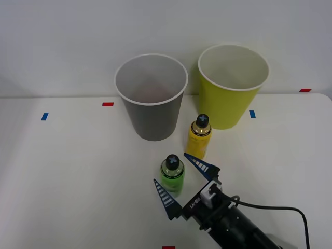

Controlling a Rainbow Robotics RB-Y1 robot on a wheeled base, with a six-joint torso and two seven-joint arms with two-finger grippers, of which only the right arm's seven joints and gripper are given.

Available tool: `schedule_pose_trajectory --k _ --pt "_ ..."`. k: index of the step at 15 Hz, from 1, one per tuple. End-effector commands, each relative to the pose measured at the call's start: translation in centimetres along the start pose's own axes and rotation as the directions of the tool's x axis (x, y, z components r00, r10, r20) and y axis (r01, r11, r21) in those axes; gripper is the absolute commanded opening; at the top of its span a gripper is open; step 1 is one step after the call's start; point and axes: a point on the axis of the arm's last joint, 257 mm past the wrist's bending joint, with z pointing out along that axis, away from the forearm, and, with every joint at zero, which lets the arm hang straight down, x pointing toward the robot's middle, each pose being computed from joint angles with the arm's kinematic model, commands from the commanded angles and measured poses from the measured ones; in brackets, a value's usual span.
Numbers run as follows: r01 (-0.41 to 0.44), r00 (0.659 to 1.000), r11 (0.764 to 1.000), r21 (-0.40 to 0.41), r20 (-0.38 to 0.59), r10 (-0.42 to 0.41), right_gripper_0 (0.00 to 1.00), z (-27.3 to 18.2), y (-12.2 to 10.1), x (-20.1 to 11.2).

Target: Put cans in the gray bin, plastic bottles in the light green bin

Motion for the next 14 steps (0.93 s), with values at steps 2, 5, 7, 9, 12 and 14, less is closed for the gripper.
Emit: schedule_pose_trajectory --k 2,5,7,9,12,14 --pt "0.015 1.0 1.0 -0.005 0.005 -0.015 1.0 0.21 0.16 -0.14" --pt "0.032 0.999 0.999 -0.013 0.01 -0.032 1.0 0.33 0.52 -0.28" --pt "0.029 1.0 0.999 -0.015 0.011 -0.028 1.0 0.47 0.75 -0.31" --pt "0.028 1.0 1.0 -0.013 0.01 -0.028 1.0 0.63 0.84 -0.3" --pt "0.036 0.999 0.999 -0.012 0.007 -0.036 0.26 0.71 0.88 -0.23" --pt "0.029 1.0 1.0 -0.008 0.009 -0.029 0.0 0.83 0.9 -0.31"
